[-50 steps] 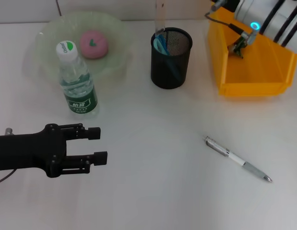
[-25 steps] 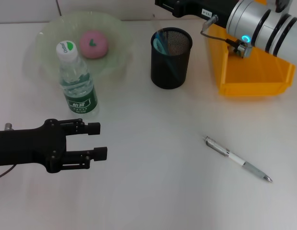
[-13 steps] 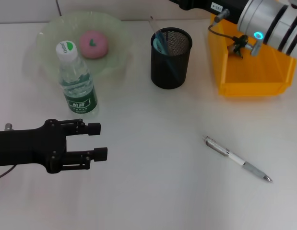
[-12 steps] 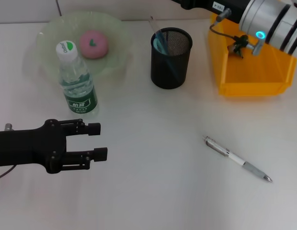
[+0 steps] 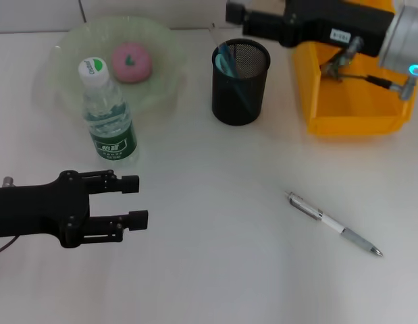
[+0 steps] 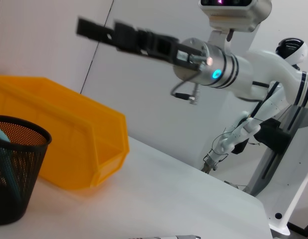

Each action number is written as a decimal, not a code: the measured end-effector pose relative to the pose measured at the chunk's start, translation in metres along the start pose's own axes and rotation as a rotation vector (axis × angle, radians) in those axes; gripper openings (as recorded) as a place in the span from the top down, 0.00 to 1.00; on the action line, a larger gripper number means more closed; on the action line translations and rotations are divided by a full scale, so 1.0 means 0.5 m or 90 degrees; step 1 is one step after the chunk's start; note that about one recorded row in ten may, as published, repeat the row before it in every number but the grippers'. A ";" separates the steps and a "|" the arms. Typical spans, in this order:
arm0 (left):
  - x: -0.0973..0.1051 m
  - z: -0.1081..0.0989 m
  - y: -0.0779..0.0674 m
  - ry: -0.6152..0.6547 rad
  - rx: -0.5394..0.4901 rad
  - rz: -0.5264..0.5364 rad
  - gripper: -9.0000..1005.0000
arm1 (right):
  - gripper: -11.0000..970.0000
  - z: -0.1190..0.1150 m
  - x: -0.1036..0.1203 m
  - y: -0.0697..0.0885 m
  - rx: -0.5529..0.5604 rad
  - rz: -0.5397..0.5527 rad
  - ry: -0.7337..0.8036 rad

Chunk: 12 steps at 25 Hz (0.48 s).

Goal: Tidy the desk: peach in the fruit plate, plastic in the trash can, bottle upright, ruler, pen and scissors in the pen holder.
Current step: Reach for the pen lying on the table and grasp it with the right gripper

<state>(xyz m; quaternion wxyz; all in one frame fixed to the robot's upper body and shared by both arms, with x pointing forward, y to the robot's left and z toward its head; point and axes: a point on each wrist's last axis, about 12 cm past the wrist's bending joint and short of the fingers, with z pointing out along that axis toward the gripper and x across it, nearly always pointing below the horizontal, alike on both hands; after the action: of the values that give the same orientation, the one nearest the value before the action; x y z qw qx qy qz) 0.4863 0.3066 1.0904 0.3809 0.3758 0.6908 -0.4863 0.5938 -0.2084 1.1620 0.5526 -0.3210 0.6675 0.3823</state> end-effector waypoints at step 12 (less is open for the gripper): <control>0.002 -0.011 0.000 0.019 0.002 0.001 0.28 | 0.17 -0.132 -0.056 0.019 -0.072 0.080 0.330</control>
<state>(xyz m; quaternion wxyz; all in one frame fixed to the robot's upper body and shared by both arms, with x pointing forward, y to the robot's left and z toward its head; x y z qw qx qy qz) 0.4850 0.3118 1.0908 0.3706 0.3842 0.6953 -0.4812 0.5584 -0.2605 1.1976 0.3196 -0.3964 0.7827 0.3580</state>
